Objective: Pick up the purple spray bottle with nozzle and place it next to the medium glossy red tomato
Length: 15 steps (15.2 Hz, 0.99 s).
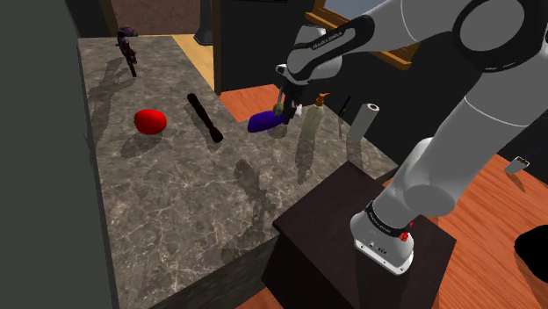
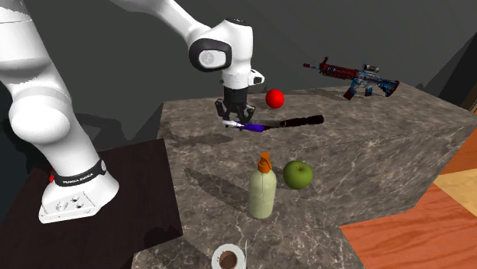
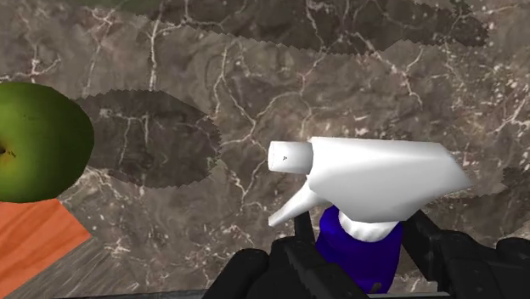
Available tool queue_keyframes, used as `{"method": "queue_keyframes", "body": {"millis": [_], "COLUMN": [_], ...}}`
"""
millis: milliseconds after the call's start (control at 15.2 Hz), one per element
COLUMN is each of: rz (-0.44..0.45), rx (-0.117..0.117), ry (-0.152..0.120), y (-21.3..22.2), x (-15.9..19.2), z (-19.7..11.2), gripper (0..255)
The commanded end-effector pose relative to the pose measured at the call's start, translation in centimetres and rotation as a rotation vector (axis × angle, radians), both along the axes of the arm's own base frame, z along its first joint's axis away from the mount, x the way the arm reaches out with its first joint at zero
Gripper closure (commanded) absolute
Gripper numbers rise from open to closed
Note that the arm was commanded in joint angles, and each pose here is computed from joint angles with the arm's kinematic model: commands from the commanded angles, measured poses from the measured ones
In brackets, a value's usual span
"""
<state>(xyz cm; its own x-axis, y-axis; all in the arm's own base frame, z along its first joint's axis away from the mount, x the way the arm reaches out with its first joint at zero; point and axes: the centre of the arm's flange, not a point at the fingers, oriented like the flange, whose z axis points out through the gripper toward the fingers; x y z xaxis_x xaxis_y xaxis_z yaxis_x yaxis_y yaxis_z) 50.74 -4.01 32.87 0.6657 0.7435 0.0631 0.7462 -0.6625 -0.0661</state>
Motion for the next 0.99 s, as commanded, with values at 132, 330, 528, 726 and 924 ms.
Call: {"method": "queue_keyframes", "body": {"millis": [132,330,528,726,924], "rz": [-0.001,-0.001,-0.001,-0.001,-0.001], "rx": [0.000,0.000,0.000,0.000,0.000], "ry": [0.000,0.000,0.000,0.000,0.000], "y": [4.4,7.8,11.1,14.5,17.9], "x": [2.7,4.7,6.8,8.9,11.0], "z": [-0.1,-0.1,-0.1,-0.1,0.0], "gripper": [255,255,255,255,255]}}
